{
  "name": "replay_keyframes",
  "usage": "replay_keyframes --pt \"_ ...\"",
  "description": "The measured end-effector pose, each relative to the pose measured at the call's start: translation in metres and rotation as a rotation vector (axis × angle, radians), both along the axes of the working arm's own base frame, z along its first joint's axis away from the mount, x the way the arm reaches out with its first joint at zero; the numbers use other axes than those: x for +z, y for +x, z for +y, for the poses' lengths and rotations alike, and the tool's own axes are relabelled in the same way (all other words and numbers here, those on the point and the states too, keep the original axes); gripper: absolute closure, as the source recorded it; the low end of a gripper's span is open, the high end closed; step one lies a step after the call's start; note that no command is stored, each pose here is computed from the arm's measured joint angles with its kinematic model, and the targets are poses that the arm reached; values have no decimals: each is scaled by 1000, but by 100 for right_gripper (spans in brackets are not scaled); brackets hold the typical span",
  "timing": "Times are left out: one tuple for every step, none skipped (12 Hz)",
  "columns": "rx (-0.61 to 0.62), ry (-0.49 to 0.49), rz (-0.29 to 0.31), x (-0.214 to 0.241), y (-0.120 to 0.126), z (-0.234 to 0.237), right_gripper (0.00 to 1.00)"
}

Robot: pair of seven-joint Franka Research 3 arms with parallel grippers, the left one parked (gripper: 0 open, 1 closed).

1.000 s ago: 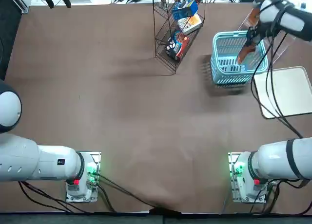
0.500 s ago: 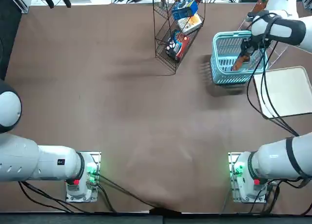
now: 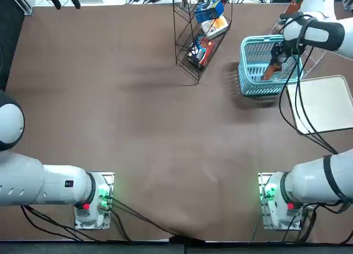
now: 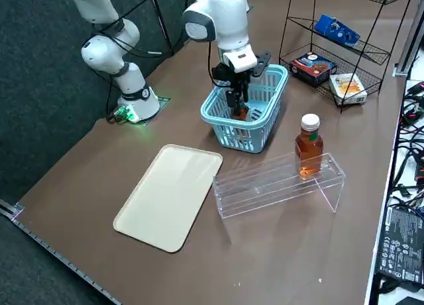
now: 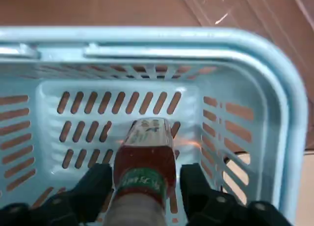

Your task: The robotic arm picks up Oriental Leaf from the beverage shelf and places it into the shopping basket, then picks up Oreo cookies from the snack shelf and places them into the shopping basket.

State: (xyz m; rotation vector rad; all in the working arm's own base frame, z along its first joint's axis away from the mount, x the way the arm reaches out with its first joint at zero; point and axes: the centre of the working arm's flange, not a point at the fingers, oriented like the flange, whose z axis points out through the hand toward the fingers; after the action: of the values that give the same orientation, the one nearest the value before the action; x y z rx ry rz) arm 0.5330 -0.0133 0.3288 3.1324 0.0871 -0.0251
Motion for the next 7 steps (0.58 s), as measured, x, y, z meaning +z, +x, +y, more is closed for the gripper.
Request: replay_keyframes --pt "-2 0 -17 8 6 0 4" --pt "-3 -1 -24 15 10 0 0" --pt "-3 -1 -26 24 14 0 0" --pt "-4 -1 -21 36 20 -1 0" --pt "-6 -2 -14 51 25 -1 0" --pt "-7 -2 -6 69 30 -1 0" --pt "-7 -2 5 89 34 0 0"
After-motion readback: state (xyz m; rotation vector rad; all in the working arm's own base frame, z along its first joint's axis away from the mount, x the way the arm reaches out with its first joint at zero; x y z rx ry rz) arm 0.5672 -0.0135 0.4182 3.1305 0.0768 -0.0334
